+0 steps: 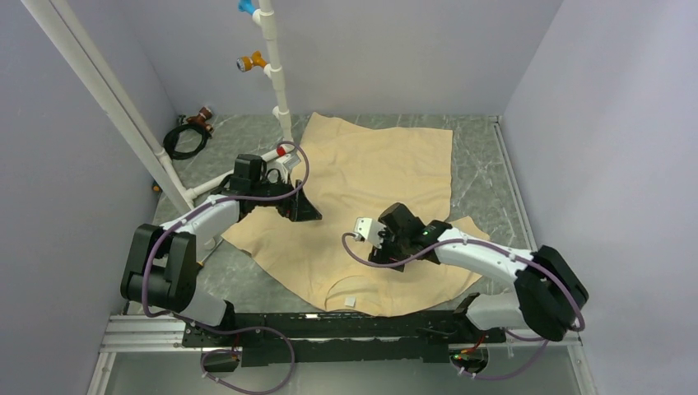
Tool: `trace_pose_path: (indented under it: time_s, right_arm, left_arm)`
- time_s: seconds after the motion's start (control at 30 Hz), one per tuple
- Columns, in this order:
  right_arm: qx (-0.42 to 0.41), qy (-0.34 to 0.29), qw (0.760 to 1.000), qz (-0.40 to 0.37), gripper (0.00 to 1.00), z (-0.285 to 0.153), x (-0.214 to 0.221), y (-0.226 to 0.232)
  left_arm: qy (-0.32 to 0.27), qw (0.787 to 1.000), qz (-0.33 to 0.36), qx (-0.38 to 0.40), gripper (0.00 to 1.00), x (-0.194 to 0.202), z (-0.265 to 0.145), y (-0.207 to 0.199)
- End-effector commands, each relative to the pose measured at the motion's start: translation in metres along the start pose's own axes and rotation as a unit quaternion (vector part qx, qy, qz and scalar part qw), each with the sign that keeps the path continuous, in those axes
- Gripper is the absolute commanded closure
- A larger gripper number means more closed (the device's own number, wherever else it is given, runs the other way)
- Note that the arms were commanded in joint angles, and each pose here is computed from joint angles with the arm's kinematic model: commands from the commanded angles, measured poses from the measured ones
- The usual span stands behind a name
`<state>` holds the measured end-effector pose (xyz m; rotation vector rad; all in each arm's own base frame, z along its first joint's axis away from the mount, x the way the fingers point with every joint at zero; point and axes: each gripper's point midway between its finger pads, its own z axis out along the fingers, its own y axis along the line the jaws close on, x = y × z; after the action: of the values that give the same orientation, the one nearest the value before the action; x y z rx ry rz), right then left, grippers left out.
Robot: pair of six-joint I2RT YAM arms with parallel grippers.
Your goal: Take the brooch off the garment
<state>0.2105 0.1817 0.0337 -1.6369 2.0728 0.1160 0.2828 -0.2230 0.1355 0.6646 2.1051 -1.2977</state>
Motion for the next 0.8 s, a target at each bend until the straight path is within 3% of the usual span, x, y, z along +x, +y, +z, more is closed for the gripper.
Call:
trace_pose_path:
  time_s: [0.0, 0.1, 0.3, 0.7, 0.77]
  right_arm:
    - [0.077, -0.043, 0.996, -0.004, 0.28, -0.0216, -0.0141, -0.0248]
    - [0.073, -0.059, 0.995, -0.018, 0.31, -0.0273, -0.0140, -0.0199]
    - [0.096, -0.052, 0.994, -0.027, 0.47, -0.0258, -0.0088, -0.0263]
    - [0.073, -0.050, 0.996, -0.023, 1.00, -0.0196, -0.0134, -0.0213]
    - [0.067, -0.055, 0.996, -0.020, 1.00, -0.0204, -0.0156, -0.0197]
  left_arm:
    - [-0.008, 1.000, 0.017, 0.010, 0.11, -0.0041, -0.0008, -0.0052]
    - [-0.007, 1.000, 0.014, 0.004, 0.11, -0.0040, 0.0001, -0.0019]
    - [-0.005, 1.000, 0.010, 0.001, 0.12, -0.0032, 0.0014, 0.0010]
    - [-0.006, 1.000, 0.011, 0.002, 0.12, 0.0002, 0.0017, 0.0012]
    - [-0.005, 1.000, 0.011, 0.003, 0.12, 0.0010, 0.0016, 0.0008]
